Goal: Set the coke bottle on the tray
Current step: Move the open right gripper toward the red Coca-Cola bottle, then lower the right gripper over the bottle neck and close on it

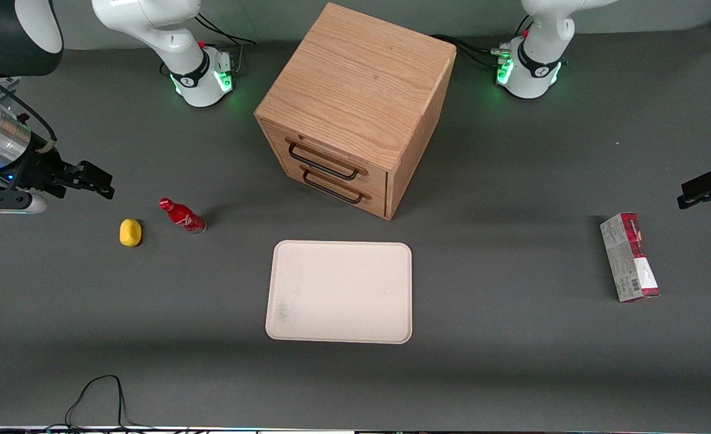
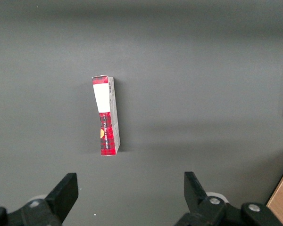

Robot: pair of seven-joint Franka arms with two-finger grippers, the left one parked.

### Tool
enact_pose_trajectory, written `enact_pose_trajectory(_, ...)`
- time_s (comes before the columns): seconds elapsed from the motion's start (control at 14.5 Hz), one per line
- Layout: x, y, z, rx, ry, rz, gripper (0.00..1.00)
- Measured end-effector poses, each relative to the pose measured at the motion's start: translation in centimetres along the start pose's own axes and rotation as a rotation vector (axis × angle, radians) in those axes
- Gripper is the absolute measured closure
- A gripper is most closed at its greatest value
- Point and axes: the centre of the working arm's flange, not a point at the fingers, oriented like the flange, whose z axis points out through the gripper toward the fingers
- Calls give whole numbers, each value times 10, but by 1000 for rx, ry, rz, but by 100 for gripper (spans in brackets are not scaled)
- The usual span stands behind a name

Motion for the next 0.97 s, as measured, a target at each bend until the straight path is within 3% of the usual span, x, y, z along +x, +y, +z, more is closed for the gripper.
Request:
enact_pose_trajectory(0.34,-1,0,2,-2,-12,-1,0)
enact_pose_trajectory(0.62,-2,-6,52,-4,-86,-7,0)
enact_pose_trajectory(0.97,-28,-20,184,5,-43,-36,0)
